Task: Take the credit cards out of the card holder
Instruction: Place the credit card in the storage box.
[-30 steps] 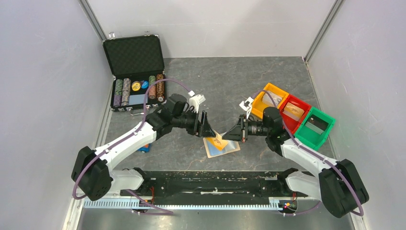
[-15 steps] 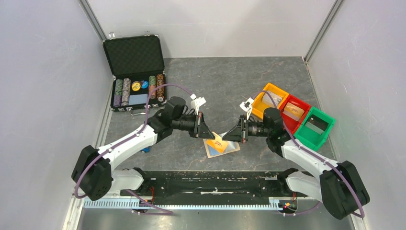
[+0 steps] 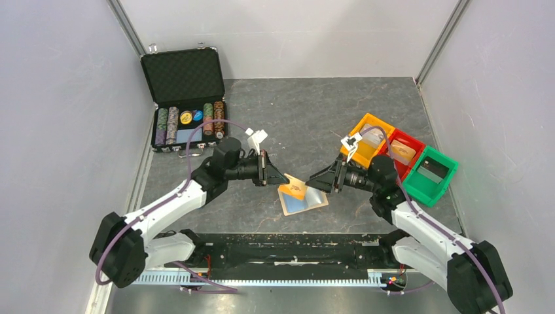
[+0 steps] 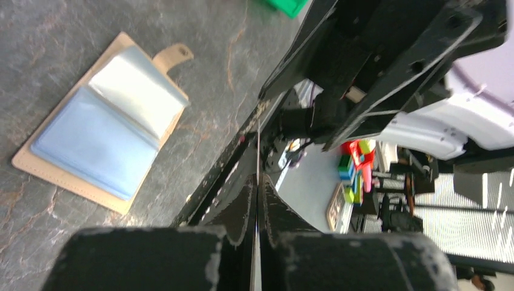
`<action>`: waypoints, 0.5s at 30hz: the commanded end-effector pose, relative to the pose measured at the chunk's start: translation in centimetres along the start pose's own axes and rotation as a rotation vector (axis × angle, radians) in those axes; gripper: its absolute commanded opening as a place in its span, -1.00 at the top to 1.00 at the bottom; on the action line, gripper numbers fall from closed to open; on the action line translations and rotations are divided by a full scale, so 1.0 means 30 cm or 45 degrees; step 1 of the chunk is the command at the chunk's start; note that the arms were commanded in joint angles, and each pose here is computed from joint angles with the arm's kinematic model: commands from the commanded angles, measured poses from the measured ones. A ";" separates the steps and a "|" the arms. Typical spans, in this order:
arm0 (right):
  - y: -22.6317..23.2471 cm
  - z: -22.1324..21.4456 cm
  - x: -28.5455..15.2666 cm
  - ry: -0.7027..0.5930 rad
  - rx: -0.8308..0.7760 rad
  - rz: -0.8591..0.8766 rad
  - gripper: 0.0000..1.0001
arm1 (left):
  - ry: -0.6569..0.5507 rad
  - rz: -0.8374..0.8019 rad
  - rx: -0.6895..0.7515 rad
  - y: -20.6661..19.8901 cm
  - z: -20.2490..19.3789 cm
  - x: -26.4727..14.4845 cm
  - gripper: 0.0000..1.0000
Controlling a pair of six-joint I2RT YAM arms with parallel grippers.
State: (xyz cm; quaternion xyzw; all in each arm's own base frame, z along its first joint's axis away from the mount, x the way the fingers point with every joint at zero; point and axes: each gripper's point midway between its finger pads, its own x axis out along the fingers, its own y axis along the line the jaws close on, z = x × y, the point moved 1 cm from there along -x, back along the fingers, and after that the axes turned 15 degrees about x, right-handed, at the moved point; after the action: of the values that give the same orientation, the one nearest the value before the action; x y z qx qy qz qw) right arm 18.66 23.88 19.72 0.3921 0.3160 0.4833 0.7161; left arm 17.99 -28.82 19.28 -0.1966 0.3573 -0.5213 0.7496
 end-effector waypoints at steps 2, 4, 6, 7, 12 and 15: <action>0.031 0.013 -0.011 -0.101 0.067 0.090 -0.11 | -0.271 -0.018 -0.022 -0.047 0.123 -0.039 0.96; 0.044 0.007 -0.017 -0.113 0.084 0.134 -0.04 | -0.342 -0.039 -0.046 -0.060 0.143 -0.049 0.95; 0.058 -0.001 -0.022 -0.120 0.084 0.185 -0.01 | -0.405 -0.071 -0.069 -0.075 0.160 -0.061 0.95; 0.063 -0.007 -0.024 -0.117 0.090 0.205 -0.01 | -0.425 -0.081 -0.071 -0.080 0.165 -0.064 0.95; 0.089 -0.035 -0.042 -0.123 0.146 0.305 0.01 | -0.486 -0.072 -0.073 -0.078 0.169 -0.084 0.95; 0.096 -0.041 -0.041 -0.127 0.157 0.330 0.05 | -0.531 -0.080 -0.092 -0.080 0.174 -0.096 0.96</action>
State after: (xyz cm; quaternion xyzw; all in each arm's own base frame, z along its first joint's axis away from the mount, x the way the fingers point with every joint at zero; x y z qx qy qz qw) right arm 16.73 23.62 19.00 0.4865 0.3025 0.4898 0.6572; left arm 19.22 -27.84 22.61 -0.2987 0.2587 -0.4821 0.7819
